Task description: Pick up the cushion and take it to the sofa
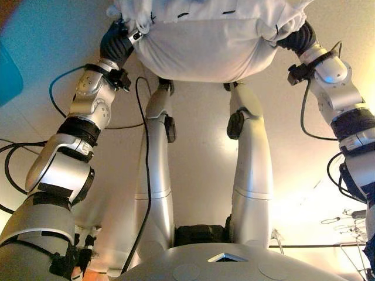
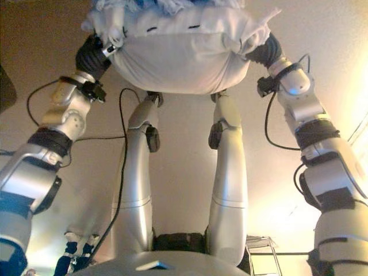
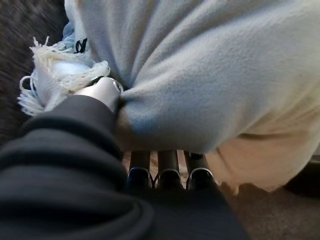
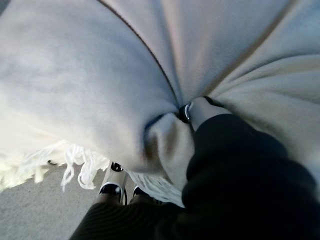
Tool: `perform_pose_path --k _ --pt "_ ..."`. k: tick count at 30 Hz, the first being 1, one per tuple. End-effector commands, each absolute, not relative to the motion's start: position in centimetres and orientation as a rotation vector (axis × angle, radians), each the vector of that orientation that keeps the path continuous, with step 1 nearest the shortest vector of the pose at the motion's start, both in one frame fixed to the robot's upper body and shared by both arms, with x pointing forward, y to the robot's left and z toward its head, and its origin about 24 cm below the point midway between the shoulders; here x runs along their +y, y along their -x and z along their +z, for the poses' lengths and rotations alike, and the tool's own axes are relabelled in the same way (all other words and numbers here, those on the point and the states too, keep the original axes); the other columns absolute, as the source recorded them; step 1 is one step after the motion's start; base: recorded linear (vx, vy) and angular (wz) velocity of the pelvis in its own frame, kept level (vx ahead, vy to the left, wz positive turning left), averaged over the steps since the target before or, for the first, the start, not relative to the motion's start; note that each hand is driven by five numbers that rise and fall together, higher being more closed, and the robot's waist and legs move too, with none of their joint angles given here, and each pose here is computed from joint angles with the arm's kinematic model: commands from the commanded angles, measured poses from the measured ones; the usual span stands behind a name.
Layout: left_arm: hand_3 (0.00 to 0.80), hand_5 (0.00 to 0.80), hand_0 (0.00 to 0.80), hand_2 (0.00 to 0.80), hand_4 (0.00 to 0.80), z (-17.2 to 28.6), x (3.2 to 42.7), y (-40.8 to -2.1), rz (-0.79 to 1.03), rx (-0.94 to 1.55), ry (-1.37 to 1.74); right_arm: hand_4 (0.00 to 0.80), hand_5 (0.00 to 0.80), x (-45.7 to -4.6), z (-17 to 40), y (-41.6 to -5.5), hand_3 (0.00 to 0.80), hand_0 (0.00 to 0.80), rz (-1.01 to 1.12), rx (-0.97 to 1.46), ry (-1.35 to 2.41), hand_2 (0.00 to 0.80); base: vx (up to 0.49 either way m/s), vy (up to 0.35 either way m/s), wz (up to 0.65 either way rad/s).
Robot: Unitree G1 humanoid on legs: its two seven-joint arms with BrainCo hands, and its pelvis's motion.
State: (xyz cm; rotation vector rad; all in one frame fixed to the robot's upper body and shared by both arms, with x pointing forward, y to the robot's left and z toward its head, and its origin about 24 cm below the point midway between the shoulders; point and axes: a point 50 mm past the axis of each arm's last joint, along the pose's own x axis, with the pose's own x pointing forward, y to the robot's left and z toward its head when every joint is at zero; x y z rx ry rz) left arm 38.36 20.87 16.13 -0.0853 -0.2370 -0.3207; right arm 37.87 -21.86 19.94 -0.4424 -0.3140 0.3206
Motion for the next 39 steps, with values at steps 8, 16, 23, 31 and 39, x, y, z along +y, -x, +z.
perform_pose_path --k 8,16,23,31,39 --pt "0.800 0.800 0.800 0.800 0.800 9.6 15.4 -32.7 -0.539 -0.265 0.274 0.800 0.800 -20.4 16.2 -33.3 0.800 0.800 0.349 -0.476 0.295 0.800 0.009 -0.075 -0.02" --pt "0.800 0.800 0.800 0.800 0.800 8.5 16.2 -28.9 -0.475 -0.340 0.399 0.800 0.800 -19.5 13.2 -28.7 0.800 0.800 0.347 -0.530 0.219 0.800 0.074 -0.072 0.10" --pt "0.800 0.800 0.800 0.800 0.800 9.2 16.7 -25.7 -0.408 -0.432 0.456 0.800 0.800 -18.1 13.4 -25.3 0.800 0.800 0.411 -0.628 0.069 0.800 0.153 -0.025 0.05" --pt "0.800 0.800 0.800 0.800 0.800 11.4 17.7 -23.1 -0.322 -0.584 0.463 0.800 0.800 -17.6 15.7 -22.7 0.800 0.800 0.437 -0.760 0.056 0.800 0.224 -0.023 0.06" --pt "0.800 0.800 0.800 0.800 0.800 14.7 17.7 -22.1 -0.310 -0.766 0.490 0.800 0.800 -17.2 19.0 -21.2 0.800 0.800 0.386 -0.938 0.002 0.800 0.083 -0.022 0.02"
